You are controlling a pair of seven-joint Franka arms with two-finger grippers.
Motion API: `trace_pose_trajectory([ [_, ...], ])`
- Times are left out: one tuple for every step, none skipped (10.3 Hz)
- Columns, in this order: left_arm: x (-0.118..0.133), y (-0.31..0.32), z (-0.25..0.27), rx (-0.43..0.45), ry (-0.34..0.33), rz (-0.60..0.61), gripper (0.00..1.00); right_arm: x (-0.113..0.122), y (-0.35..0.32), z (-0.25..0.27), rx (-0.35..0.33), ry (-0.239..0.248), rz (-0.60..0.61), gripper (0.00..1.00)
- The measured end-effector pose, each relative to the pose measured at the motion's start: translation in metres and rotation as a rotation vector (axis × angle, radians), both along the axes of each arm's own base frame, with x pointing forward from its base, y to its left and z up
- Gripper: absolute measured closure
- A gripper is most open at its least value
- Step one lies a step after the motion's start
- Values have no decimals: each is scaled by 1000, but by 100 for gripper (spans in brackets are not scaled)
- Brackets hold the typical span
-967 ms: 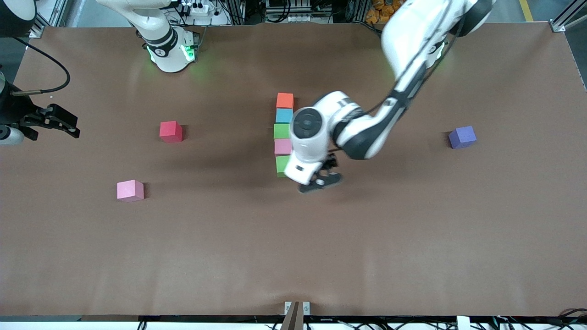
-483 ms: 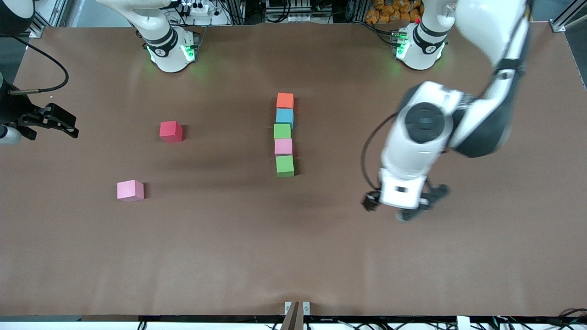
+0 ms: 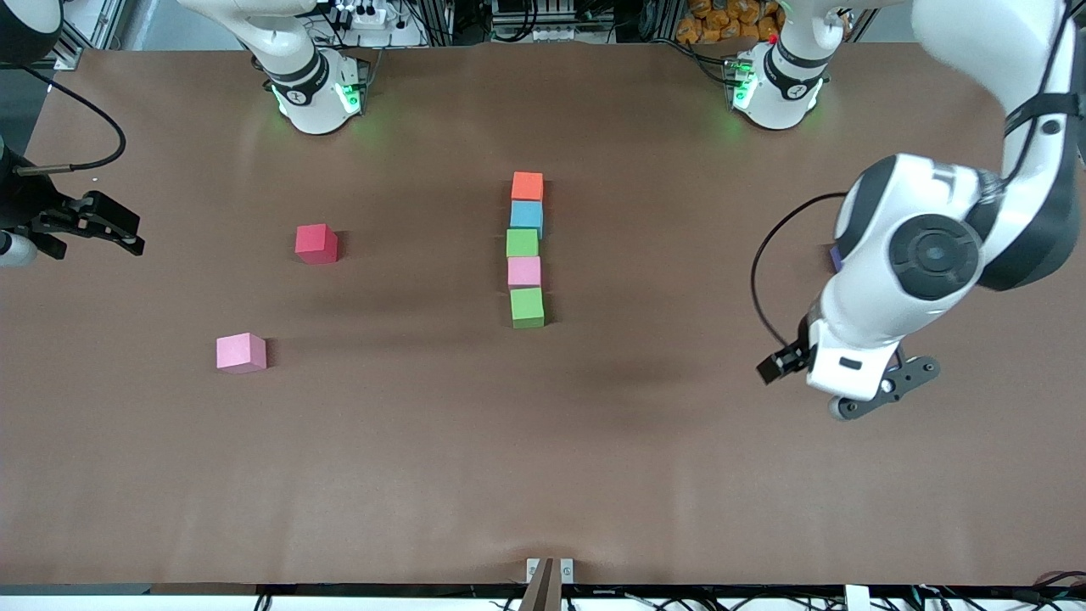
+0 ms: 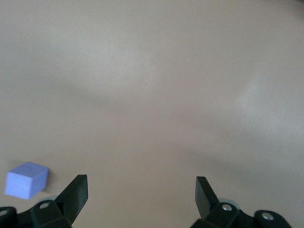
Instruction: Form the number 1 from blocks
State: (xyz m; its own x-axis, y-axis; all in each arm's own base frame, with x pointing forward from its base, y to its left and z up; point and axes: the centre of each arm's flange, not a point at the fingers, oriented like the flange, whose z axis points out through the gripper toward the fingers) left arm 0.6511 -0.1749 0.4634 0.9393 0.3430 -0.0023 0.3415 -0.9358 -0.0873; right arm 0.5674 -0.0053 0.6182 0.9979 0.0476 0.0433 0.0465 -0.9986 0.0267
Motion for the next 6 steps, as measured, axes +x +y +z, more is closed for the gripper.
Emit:
trace_pose_trajectory([
  [-21,6,1,2,37,-46,0,0,-1,1,0,-3,-2,0],
  [-44,13,2,-5,71,-80,0,0,-2,4,0,-7,-4,0],
  [-68,23,5,-20,97,-103,0,0,-3,5,0,-10,-5,0],
  [-87,37,16,-32,98,-110,0,-1,-3,6,0,-12,-6,0],
  [-99,54,37,-38,67,-108,0,-1,-3,6,0,-12,-6,0],
  [-104,75,64,-43,16,-96,0,-1,-4,6,0,-11,-7,0],
])
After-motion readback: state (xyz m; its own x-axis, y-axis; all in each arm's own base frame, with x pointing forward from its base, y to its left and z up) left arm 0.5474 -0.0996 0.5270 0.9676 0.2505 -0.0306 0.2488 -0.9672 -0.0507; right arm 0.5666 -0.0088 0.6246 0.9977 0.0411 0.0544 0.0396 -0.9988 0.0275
